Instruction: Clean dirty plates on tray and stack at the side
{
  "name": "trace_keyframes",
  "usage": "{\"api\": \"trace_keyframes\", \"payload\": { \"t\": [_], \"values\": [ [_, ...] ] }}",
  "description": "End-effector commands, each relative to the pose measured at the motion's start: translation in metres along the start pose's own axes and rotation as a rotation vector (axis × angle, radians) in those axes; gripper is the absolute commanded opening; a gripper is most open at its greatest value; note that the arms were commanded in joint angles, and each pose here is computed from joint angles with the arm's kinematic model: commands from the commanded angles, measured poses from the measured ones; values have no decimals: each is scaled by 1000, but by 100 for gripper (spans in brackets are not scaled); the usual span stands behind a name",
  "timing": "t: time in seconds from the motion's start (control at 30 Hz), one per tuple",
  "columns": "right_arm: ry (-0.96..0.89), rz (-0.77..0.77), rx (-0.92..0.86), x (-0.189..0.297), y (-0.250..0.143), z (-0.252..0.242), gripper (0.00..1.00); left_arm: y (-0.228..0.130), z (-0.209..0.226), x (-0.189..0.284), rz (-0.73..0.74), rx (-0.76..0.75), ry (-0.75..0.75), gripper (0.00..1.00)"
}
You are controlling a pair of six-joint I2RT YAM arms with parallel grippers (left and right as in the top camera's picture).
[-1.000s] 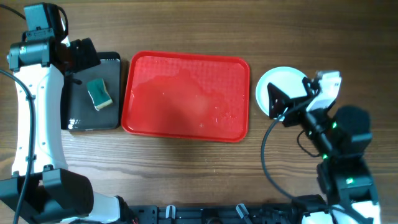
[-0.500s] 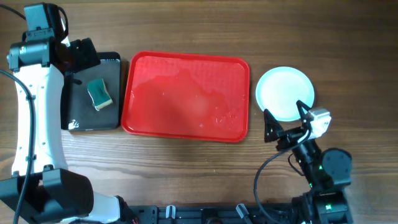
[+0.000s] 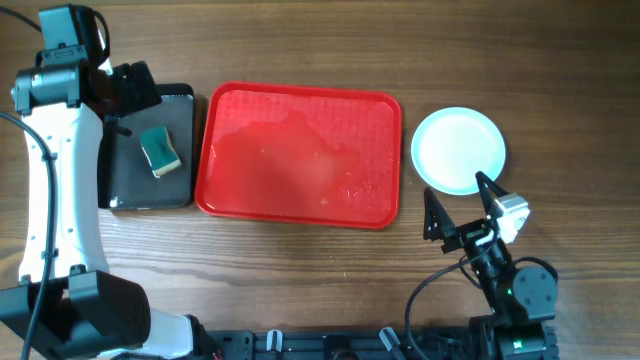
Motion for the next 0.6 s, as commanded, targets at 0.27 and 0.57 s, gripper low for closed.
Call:
{"api": "trace_keyframes", "payload": {
  "t": [0.27, 0.57],
  "values": [
    [-15, 41, 0, 5, -20, -2, 100, -1, 1, -2, 4, -2, 11, 100],
    [-16, 44, 0, 5, -21, -2, 100, -1, 1, -2, 4, -2, 11, 100]
  ]
}}
Point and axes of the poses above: each gripper's point midway between its finger pads, its own x axis back along the fingers, its own z axis along the line the jaws close on, y = z × x, the point moved 2 cm from there along x, back along the fingers, and after that the axes turned 7 degrees about x, right-handed, at the moved point
